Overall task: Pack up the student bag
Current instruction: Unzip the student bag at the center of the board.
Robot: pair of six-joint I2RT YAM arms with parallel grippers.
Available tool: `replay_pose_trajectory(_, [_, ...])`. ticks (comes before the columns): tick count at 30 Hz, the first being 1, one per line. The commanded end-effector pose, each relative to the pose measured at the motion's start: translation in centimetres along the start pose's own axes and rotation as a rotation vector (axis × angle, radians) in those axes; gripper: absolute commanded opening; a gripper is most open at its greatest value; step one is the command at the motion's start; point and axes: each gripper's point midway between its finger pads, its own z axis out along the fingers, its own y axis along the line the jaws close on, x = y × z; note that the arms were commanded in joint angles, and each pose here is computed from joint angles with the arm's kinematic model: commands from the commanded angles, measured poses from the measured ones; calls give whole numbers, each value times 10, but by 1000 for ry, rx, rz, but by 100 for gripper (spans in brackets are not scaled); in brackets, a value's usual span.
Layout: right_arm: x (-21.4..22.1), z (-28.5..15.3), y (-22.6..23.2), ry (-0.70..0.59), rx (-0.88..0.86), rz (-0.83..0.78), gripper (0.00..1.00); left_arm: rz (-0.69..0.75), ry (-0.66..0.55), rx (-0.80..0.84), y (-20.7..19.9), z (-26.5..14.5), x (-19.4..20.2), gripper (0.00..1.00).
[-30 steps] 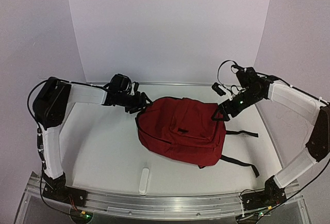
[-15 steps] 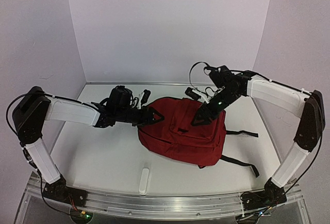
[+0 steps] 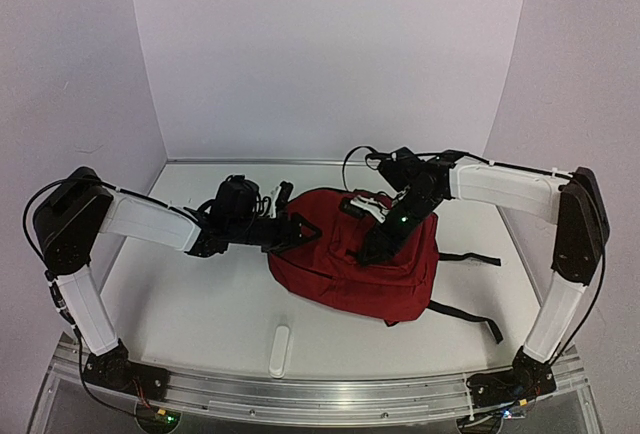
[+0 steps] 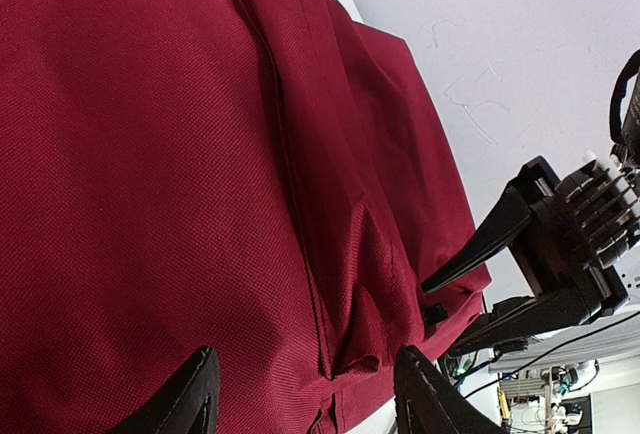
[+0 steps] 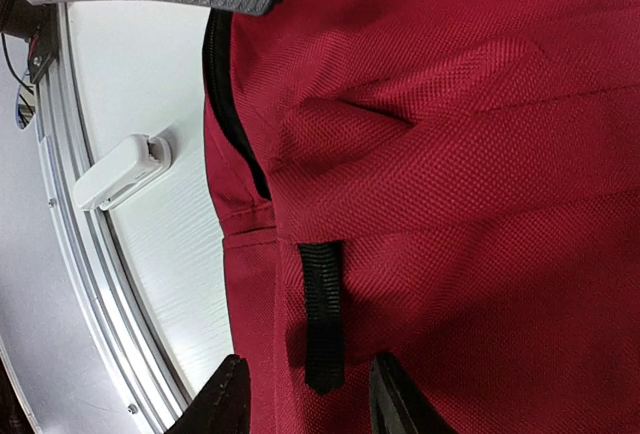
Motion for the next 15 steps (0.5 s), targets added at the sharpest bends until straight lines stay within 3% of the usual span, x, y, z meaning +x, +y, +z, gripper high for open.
replay_pose_trajectory(1, [-11,-2,5,-15,15,-26,33,27,-40,38,-15,2,-16,59])
replay_pose_trajectory(10, [-32,-17,2,-66,63,-42,3,7,-25,82,-19,8,-9,55])
replay_pose_trajectory(15, [-36,-23,-1,-78,92,-46,0,25,-11,89,-24,12,-4,55])
